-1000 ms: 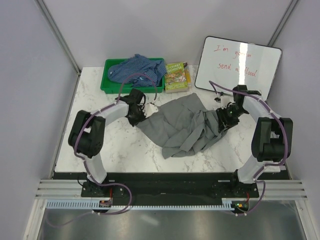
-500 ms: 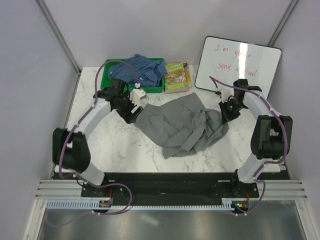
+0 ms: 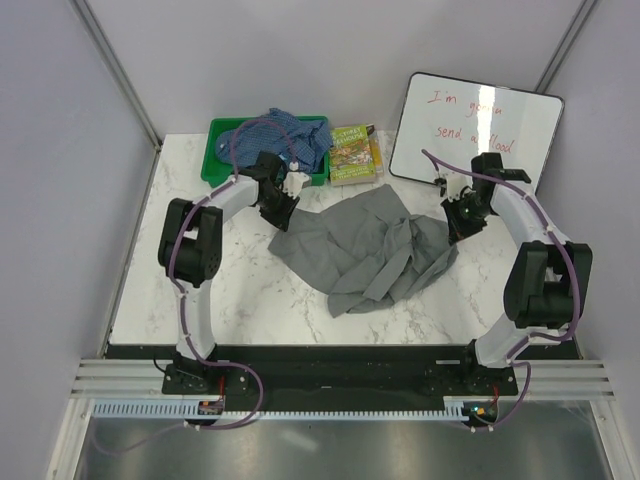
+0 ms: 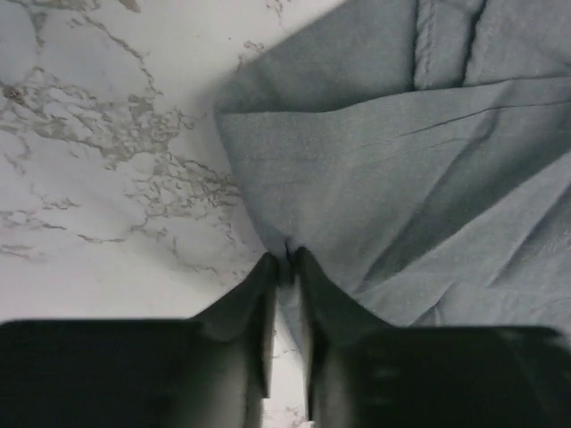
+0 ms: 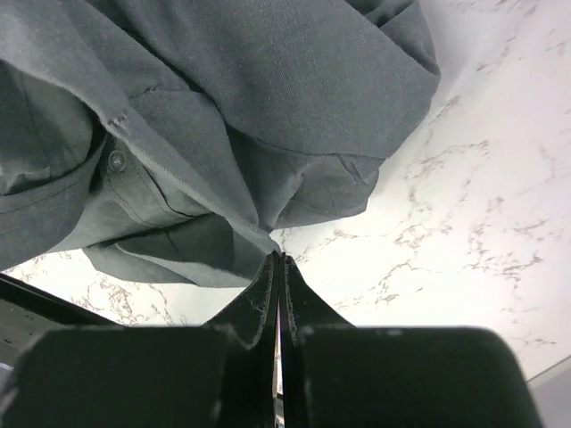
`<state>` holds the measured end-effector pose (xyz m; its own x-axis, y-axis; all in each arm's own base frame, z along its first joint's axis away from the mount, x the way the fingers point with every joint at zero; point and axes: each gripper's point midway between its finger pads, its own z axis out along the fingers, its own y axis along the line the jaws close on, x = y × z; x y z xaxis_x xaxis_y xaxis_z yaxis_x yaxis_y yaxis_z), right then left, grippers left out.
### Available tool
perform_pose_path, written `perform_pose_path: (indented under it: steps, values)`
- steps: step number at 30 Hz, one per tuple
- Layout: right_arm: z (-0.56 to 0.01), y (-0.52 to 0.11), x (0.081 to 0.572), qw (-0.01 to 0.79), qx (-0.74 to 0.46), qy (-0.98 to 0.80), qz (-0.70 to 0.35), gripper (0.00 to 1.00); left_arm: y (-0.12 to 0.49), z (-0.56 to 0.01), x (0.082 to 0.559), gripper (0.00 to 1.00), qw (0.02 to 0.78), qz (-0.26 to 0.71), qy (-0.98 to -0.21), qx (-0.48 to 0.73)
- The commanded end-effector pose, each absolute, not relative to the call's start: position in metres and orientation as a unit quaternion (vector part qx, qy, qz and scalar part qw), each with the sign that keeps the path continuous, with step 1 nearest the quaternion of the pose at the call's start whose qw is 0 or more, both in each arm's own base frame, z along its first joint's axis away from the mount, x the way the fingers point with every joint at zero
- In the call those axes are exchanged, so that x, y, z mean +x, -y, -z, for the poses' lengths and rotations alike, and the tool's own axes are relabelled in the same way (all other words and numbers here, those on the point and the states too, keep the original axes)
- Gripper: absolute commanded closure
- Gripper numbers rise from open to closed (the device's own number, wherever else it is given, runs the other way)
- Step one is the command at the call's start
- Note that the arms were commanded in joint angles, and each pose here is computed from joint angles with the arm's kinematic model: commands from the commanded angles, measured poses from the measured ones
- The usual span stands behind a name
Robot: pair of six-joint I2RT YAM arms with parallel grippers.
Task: Fold and stack the long sleeve shirts
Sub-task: Flatten the shirt out
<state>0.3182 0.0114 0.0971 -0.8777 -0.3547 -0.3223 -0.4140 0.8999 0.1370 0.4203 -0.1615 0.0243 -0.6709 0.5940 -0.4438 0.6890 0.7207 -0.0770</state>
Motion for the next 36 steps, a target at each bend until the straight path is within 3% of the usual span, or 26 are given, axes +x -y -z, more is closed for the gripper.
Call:
perform_pose_path:
  steps: [1,8,11,13,18,22,27,28,29,30,32,33,36]
  values:
    - [-0.122,-0.008,0.338,0.175,-0.21,-0.958,-0.085,1.0,0.145,-0.037,0.404,0.95,0.188,0.125,-0.911,0.344]
    - [-0.154,-0.013,0.362,0.217,-0.22,-0.948,-0.079,1.0,0.077,-0.164,0.364,0.98,0.301,0.105,-0.885,0.34]
    - [-0.169,-0.013,0.374,0.238,-0.224,-0.943,-0.07,1.0,0.068,-0.207,0.316,0.98,0.32,0.087,-0.852,0.405]
    - [-0.174,-0.01,0.383,0.245,-0.226,-0.941,-0.057,1.0,0.075,-0.206,0.277,0.98,0.292,0.095,-0.834,0.459]
    - [-0.216,0.008,0.419,0.299,-0.241,-0.923,0.007,1.0,0.14,-0.216,0.157,0.98,0.261,0.178,-0.704,0.636]
    - [-0.237,0.014,0.436,0.325,-0.247,-0.913,0.032,1.0,0.213,-0.239,0.084,0.98,0.229,0.31,-0.626,0.678]
    - [-0.207,0.016,0.424,0.29,-0.256,-0.922,0.03,1.0,0.275,-0.31,0.078,0.98,0.24,0.432,-0.576,0.651]
    - [-0.194,0.017,0.416,0.271,-0.255,-0.928,0.027,0.95,0.288,-0.326,0.084,0.98,0.252,0.435,-0.564,0.655]
    - [-0.19,0.018,0.411,0.262,-0.254,-0.931,0.027,0.83,0.291,-0.328,0.085,0.98,0.257,0.425,-0.56,0.663]
    - [-0.188,0.017,0.406,0.257,-0.254,-0.932,0.014,0.56,0.292,-0.324,0.079,0.98,0.243,0.418,-0.553,0.678]
    - [-0.192,0.015,0.394,0.255,-0.241,-0.936,-0.007,0.39,0.286,-0.298,0.074,0.98,0.224,0.395,-0.542,0.707]
    - [-0.201,0.011,0.387,0.263,-0.237,-0.935,-0.02,0.24,0.278,-0.263,0.069,0.98,0.19,0.376,-0.549,0.722]
    - [-0.214,-0.006,0.374,0.274,-0.238,-0.93,-0.064,0.19,0.263,-0.194,0.029,0.96,0.133,0.34,-0.514,0.776]
